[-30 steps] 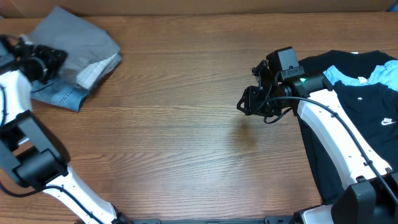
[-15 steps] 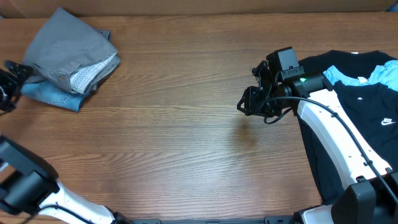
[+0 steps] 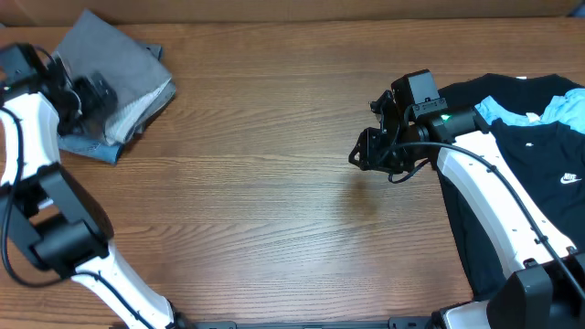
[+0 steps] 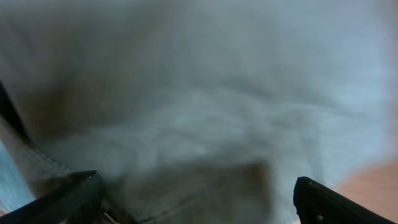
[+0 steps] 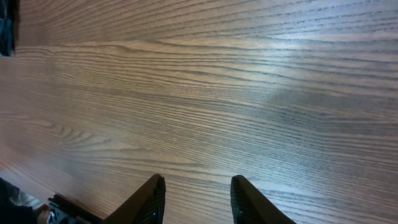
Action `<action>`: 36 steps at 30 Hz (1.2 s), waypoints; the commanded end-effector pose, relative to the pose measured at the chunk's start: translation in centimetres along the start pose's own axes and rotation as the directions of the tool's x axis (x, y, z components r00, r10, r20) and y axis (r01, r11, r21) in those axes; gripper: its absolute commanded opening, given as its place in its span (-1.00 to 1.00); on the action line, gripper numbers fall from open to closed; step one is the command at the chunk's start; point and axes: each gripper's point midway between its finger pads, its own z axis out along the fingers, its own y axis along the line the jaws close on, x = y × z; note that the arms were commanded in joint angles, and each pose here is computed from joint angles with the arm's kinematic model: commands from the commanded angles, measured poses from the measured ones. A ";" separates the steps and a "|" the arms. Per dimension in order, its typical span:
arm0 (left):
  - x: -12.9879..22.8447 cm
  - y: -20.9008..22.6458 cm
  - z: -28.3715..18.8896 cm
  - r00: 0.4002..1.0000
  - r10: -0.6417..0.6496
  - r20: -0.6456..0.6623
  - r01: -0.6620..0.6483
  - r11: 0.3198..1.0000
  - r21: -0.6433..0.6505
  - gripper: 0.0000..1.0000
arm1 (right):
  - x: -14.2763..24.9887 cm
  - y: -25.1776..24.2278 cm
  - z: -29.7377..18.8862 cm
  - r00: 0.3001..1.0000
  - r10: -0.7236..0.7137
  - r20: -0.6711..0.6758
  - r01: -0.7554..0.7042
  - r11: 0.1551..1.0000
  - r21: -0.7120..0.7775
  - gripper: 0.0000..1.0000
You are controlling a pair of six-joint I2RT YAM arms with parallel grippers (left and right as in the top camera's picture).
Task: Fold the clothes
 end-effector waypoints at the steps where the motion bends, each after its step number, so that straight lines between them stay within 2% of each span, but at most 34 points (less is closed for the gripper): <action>1: 2.8 3.4 2.6 0.989 -0.103 -0.105 0.091 0.989 -0.116 1.00 | 0.0 0.3 -0.2 1.000 -0.012 0.001 0.012 1.000 -0.003 -0.25; 6: 2.0 3.2 -0.2 0.989 -0.114 -0.092 0.104 0.988 -0.111 1.00 | 0.0 0.3 -0.2 1.000 -0.013 0.002 0.013 1.000 -0.003 -0.25; 11: -2.6 -0.3 -10.8 0.994 -0.037 0.100 0.043 0.997 -0.067 1.00 | -0.2 0.7 -1.1 0.999 -0.040 0.036 0.040 0.999 -0.010 -0.25; 14: -3.6 -4.9 -19.0 0.969 0.084 0.233 -0.087 0.996 0.002 1.00 | -0.8 1.2 -3.0 0.990 -0.090 0.112 0.090 0.996 0.003 -0.25; 16: -2.3 -9.0 -25.2 0.922 0.216 0.320 -0.239 0.970 0.034 1.00 | -1.3 1.8 -5.6 0.969 -0.146 0.199 0.144 0.989 0.026 -0.25; 19: 2.4 -13.7 -31.4 0.857 0.352 0.376 -0.401 0.914 0.057 1.00 | -1.5 3.0 -10.3 0.916 -0.213 0.340 0.204 0.977 0.064 -0.23; 22: 7.7 -16.3 -35.3 0.819 0.428 0.381 -0.486 0.871 0.066 1.00 | -0.5 4.6 -16.2 0.829 -0.252 0.499 0.248 0.966 0.076 0.04; 24: 10.7 -17.0 -36.7 0.806 0.470 0.361 -0.526 0.848 0.070 1.00 | 0.5 5.3 -18.5 0.788 -0.263 0.557 0.271 0.960 0.070 0.23; 25: 12.3 -16.9 -37.3 0.810 0.476 0.343 -0.526 0.848 0.065 1.00 | 1.5 5.8 -20.4 0.751 -0.271 0.602 0.291 0.954 0.067 0.54; 27: 14.7 -16.4 -38.1 0.829 0.468 0.306 -0.506 0.861 0.056 1.00 | 3.1 6.3 -22.8 0.697 -0.278 0.661 0.317 0.946 0.064 1.00; 31: 18.0 -15.2 -38.5 0.843 0.489 0.225 -0.513 0.857 0.060 1.00 | 6.0 6.8 -26.2 0.613 -0.283 0.738 0.354 0.933 0.064 1.00; 36: 18.7 -15.0 -38.1 0.849 0.495 0.186 -0.514 0.855 0.068 1.00 | 8.0 7.0 -28.1 0.554 -0.282 0.783 0.378 0.924 0.066 1.00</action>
